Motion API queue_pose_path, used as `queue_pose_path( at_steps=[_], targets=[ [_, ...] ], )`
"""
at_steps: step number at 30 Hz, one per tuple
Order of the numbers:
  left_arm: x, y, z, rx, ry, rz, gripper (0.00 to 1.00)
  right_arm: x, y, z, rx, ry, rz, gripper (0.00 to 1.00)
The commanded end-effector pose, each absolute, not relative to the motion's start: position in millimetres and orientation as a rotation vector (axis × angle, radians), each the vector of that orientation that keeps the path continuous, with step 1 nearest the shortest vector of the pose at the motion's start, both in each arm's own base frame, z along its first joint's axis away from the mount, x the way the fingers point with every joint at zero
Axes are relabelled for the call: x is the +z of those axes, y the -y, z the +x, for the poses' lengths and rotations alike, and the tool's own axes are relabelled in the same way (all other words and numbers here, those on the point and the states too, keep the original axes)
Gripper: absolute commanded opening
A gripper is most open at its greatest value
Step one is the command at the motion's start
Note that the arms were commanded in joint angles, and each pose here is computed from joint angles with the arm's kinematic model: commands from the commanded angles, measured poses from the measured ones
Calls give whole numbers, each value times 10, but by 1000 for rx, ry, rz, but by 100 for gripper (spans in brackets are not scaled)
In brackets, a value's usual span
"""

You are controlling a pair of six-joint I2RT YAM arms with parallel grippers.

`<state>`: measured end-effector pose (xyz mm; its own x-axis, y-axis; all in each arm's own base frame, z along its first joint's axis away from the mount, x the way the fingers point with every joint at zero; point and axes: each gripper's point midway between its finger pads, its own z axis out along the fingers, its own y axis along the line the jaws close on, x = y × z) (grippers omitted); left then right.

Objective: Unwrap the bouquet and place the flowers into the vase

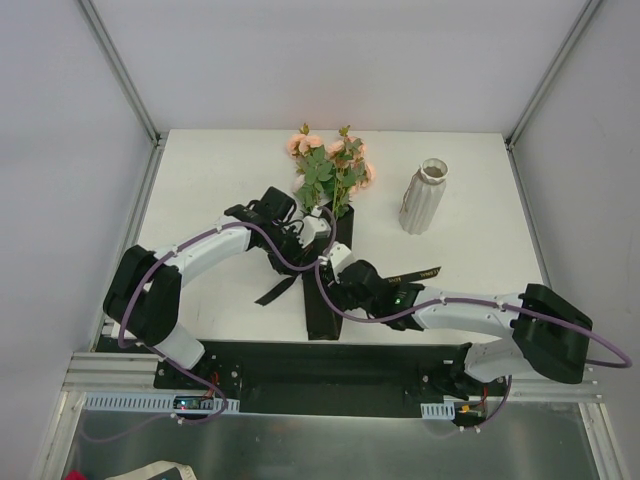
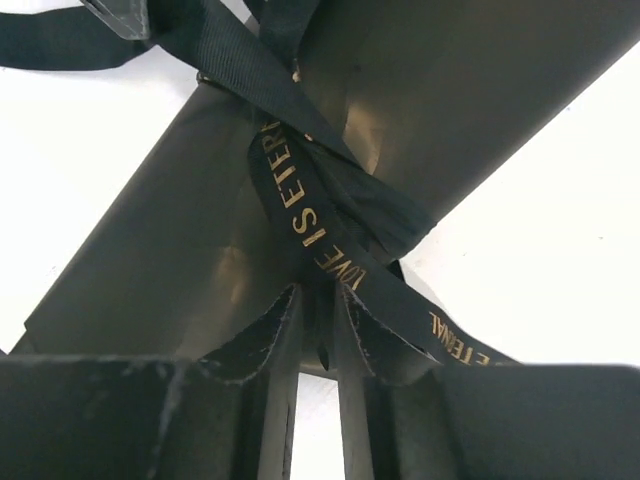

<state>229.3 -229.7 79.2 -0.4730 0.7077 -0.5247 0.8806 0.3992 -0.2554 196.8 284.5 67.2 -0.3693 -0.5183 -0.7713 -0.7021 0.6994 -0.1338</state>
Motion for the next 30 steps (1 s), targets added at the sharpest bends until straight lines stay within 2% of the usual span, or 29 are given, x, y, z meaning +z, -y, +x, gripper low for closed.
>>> queue_pose_path(
  at_steps=[1,4,6,14,18,25,30],
  targets=[
    [1005,2311,2309,-726,-2280,1379,0,997,-2953,2064,324,-1970,-835,19],
    [1023,2299,2333,-717,-2282,1368,0,1033,-2830,2054,306,-1967,-803,6],
    [1037,2287,2350,-708,-2284,1360,0,1015,-2744,2053,283,-1971,-787,1],
    [1142,2199,2428,-714,-2309,1273,0,1176,-2532,2083,244,-1956,-685,1],
    [1388,1952,2621,-750,-2335,1093,0,1327,-2264,2143,169,-1931,-571,1],
    [1880,1279,2918,-587,-2280,830,0,1689,-1328,2274,-66,-1872,-226,1],
    [1881,776,2902,-426,-2306,685,0,2010,-524,2293,-238,-1795,201,1]
  ],
)
